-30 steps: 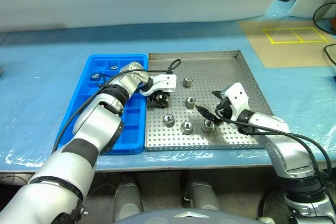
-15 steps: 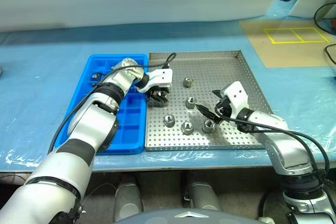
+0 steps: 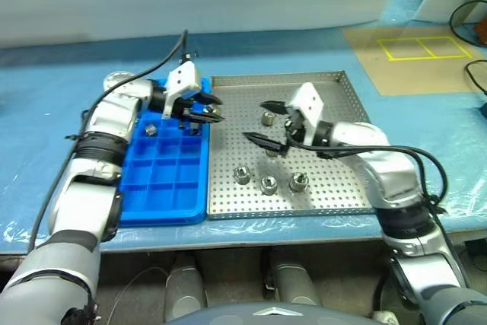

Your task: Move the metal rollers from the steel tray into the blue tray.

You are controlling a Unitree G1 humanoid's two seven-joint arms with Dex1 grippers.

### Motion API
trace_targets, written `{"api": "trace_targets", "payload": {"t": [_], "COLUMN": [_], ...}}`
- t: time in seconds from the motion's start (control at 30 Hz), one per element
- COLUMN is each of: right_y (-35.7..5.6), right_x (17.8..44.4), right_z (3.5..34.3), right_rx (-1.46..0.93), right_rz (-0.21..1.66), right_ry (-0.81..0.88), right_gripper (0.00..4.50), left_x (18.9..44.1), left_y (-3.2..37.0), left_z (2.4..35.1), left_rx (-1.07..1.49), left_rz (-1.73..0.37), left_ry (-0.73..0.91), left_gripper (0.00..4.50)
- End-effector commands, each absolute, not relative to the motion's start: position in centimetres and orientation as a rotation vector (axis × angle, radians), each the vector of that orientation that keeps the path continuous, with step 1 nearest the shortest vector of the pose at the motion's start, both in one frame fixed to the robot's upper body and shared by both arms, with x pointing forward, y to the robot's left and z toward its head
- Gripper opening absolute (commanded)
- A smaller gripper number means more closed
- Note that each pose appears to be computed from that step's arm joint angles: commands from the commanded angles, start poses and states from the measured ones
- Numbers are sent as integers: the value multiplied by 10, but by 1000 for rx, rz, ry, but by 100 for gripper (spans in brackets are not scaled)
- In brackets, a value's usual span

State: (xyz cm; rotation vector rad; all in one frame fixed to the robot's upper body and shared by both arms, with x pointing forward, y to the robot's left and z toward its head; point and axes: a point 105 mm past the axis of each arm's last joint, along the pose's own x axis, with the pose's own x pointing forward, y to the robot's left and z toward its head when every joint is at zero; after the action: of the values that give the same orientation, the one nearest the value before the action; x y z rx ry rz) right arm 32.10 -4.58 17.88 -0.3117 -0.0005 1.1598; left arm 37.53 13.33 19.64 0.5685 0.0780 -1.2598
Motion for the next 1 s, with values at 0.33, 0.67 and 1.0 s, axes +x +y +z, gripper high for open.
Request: {"api": "trace_targets", "payload": {"t": [0.33,0.67,1.0], "right_y": [37,47,38], "right_x": [324,323,323], "right_z": [191,180,174], "right_rx": [-363,-359,-374], "right_rz": [1551,1610,1573], "right_ry": [-119,-104,-83], "right_gripper": [450,450,450], "left_x": [297,291,331], "left_y": [231,242,250], "left_z": [197,176,162], "left_rx": [461,320,242], "left_rz": [-706,-435,-273], "left_ry": [125,86,57], "left_gripper": [175,175,175]}}
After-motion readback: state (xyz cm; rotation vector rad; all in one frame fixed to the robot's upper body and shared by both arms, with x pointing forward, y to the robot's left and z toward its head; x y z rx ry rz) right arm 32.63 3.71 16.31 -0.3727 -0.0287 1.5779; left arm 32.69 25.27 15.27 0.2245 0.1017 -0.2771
